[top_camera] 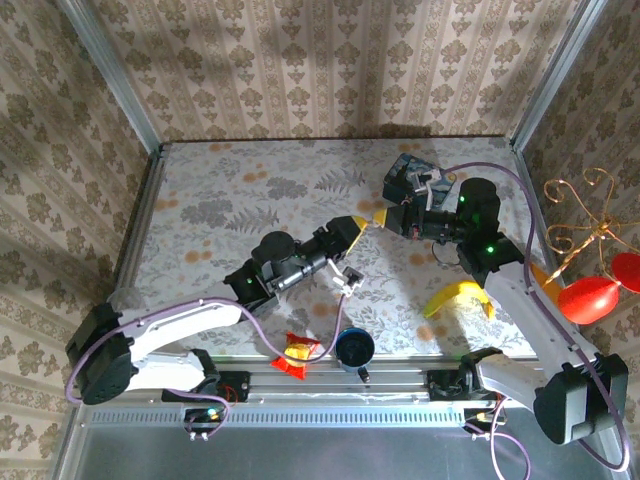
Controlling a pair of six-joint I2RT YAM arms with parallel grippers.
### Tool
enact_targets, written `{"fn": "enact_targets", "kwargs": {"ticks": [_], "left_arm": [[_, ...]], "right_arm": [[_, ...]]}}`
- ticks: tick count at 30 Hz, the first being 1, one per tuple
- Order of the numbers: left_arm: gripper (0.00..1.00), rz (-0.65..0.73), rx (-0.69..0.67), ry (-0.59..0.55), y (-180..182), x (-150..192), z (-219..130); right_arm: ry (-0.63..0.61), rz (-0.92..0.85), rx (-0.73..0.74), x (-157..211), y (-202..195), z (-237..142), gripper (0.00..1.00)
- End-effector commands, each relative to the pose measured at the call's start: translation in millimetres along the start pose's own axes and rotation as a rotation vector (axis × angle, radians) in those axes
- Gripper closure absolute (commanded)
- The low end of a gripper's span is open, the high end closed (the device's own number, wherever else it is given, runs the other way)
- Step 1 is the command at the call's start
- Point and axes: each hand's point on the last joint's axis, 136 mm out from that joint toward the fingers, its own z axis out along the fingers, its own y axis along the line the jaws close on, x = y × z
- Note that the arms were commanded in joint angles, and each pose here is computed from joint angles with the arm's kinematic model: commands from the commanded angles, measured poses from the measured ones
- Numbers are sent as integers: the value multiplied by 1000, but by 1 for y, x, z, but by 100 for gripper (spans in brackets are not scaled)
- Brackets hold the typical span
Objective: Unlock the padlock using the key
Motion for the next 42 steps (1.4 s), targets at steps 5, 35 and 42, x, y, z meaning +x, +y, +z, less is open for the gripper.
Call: {"fn": "enact_targets", "kwargs": {"ticks": [5,35,42], "left_arm": [[32,-651,-106,-94,73,7,-30],[42,-2543,205,-128,-4,86,22],[60,-2576,309,-268,-3,71,35]], "right_arm": [[-117,-14,79,-12,-13,-5,100],[-390,-67,30,-39,-25,12,100],[-405,-64,1,-42,-20,18,100]]}}
